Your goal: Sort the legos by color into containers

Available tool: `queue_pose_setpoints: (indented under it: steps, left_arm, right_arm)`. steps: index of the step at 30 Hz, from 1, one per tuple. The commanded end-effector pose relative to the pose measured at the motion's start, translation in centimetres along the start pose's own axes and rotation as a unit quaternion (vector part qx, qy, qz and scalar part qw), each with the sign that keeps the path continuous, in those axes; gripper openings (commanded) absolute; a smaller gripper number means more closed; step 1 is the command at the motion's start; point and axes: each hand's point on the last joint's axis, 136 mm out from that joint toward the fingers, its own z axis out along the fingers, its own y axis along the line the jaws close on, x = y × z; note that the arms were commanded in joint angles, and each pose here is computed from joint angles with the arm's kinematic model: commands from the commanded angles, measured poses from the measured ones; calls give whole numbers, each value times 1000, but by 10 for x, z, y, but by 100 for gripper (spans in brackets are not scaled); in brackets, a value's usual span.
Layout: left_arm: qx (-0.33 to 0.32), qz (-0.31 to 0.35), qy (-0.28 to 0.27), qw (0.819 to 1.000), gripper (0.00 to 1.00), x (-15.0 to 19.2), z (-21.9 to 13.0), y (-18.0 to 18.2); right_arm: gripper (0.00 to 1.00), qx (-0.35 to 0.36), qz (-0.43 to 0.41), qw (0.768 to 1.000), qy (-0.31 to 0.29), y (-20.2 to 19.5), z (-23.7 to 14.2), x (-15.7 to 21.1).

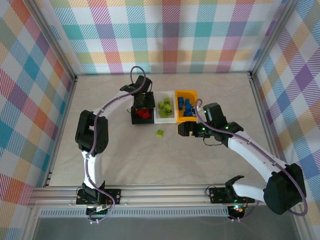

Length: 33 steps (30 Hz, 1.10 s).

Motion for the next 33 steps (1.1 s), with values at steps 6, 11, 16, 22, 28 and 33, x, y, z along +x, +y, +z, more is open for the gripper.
queue_pose_setpoints:
  steps: [6, 11, 16, 22, 28, 33]
  left_arm:
    - [69, 55, -18, 996, 82, 50, -67, -35]
    - [82, 111, 20, 990, 83, 116, -52, -61]
    - [50, 144, 53, 987, 82, 153, -18, -64]
    - [19, 165, 64, 984, 80, 161, 12, -57]
    - [1, 181, 59, 982, 67, 159, 26, -56]
    - [-8, 192, 49, 980, 57, 150, 34, -59]
  right_arm:
    - [81, 13, -6, 1000, -19, -3, -5, -2]
    - [81, 30, -8, 999, -29, -8, -10, -4]
    - [81, 38, -11, 999, -37, -8, -16, -5]
    - [82, 43, -14, 998, -42, -7, -23, -6]
    - [82, 40, -14, 998, -45, -6, -24, -8]
    - [82, 38, -14, 998, -44, -5, -24, -9]
